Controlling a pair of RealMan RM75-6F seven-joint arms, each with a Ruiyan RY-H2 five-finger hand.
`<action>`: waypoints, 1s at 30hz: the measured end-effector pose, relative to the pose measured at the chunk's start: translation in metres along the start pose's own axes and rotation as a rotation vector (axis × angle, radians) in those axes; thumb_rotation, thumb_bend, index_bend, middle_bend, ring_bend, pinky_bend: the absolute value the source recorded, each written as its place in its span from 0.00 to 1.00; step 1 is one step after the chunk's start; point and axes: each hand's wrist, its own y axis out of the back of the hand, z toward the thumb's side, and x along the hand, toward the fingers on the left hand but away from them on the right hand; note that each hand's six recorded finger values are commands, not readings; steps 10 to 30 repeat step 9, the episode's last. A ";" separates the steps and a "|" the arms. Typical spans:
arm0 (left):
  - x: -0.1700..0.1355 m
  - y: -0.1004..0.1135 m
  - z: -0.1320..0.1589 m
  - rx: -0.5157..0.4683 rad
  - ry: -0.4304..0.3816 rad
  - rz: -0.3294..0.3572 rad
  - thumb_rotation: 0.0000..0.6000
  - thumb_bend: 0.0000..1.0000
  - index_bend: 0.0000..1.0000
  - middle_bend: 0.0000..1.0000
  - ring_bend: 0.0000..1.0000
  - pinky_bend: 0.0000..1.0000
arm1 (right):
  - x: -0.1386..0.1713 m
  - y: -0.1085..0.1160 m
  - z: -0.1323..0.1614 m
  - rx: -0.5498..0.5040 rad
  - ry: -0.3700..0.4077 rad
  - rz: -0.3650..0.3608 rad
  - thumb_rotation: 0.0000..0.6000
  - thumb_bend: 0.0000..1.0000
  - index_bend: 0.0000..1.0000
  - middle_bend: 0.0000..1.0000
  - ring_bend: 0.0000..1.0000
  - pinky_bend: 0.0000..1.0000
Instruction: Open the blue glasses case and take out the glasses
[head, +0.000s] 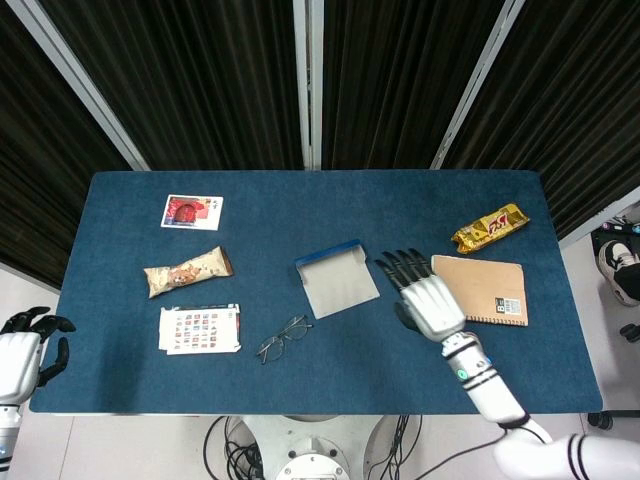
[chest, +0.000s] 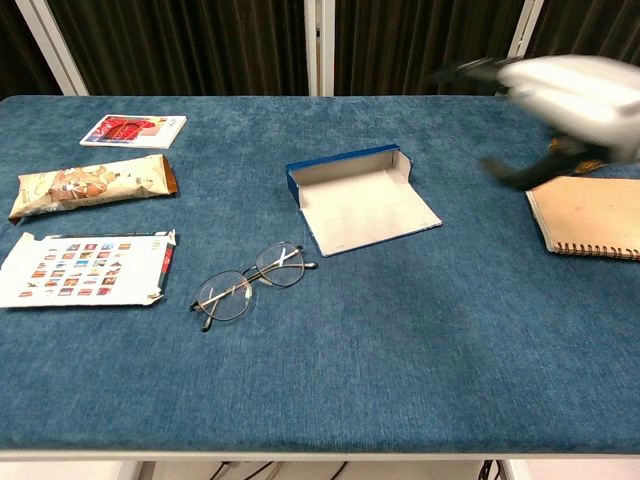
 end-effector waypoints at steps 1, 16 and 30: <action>0.000 0.000 0.000 0.001 0.000 0.000 1.00 0.57 0.45 0.44 0.21 0.24 | 0.011 0.005 -0.011 -0.005 -0.033 -0.015 1.00 0.38 0.00 0.06 0.00 0.00; 0.000 0.000 0.000 0.007 0.003 0.001 1.00 0.57 0.45 0.44 0.21 0.24 | 0.115 0.032 -0.072 -0.087 -0.258 -0.109 1.00 0.37 0.00 0.06 0.00 0.00; 0.000 0.000 0.000 0.007 0.003 0.001 1.00 0.57 0.45 0.44 0.21 0.24 | 0.115 0.032 -0.072 -0.087 -0.258 -0.109 1.00 0.37 0.00 0.06 0.00 0.00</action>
